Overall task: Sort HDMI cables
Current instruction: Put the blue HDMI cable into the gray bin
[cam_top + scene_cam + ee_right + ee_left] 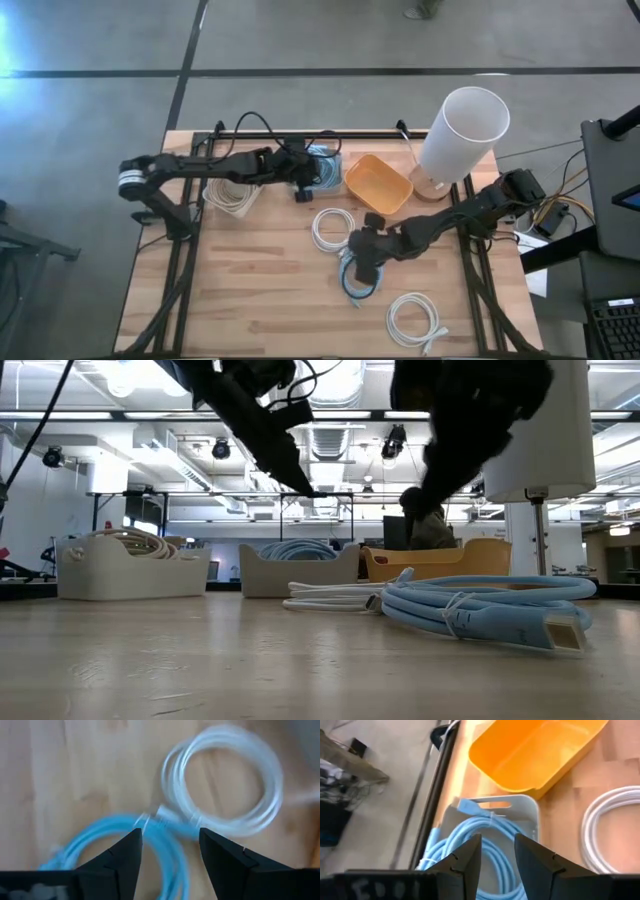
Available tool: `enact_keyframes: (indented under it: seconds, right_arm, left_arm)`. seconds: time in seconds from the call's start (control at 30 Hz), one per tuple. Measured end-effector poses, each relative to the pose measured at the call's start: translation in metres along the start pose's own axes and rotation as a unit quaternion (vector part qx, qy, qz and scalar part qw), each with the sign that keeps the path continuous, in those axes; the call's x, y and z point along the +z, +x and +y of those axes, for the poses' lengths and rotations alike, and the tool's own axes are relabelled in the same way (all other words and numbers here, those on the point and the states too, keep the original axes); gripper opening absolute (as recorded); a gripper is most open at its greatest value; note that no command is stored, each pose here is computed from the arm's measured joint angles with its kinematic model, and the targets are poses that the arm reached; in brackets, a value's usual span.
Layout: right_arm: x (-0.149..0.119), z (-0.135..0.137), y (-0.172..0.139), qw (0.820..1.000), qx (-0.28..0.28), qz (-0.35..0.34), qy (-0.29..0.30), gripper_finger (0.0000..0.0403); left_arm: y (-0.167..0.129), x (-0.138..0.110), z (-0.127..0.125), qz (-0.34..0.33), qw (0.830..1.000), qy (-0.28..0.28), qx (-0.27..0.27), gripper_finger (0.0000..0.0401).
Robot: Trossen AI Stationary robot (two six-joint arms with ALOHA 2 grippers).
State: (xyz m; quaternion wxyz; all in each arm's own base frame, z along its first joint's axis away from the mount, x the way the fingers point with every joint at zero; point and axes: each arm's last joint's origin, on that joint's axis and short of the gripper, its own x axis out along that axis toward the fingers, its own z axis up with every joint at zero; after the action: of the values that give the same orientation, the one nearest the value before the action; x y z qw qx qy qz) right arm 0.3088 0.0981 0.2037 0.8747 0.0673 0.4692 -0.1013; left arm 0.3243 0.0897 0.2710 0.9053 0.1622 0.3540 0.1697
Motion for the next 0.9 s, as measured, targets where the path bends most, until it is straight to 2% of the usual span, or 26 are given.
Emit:
enact_keyframes:
  seconds: [0.1,0.23,0.33,0.6,0.8,0.9]
  right_arm:
    - [-0.008,-0.001,0.002,0.999,0.015,0.033,0.033,0.0196]
    - [-0.023,-0.007,0.011,0.996,-0.001,0.056,0.071,0.0195]
    - [-0.033,-0.011,0.016,0.995,-0.009,0.067,0.077,0.0195]
    - [-0.055,-0.019,0.032,0.996,-0.016,0.047,0.079,0.0195]
    - [-0.059,-0.020,0.039,0.996,-0.012,-0.006,0.090,0.0192]
    - [-0.059,-0.020,0.039,0.996,-0.008,-0.010,0.091,0.0186]
  left_arm:
    - [-0.002,0.000,-0.001,0.000,1.000,-0.010,-0.010,0.0133]
    - [-0.002,-0.001,-0.002,0.007,1.000,-0.011,-0.013,0.0133]
    - [-0.001,-0.002,-0.003,0.011,1.000,-0.019,-0.015,0.0133]
    - [-0.001,-0.002,-0.003,0.012,1.000,-0.022,-0.015,0.0133]
    - [-0.001,-0.003,-0.003,0.012,1.000,-0.019,-0.014,0.0133]
    - [-0.001,-0.003,-0.003,0.012,1.000,-0.016,-0.014,0.0133]
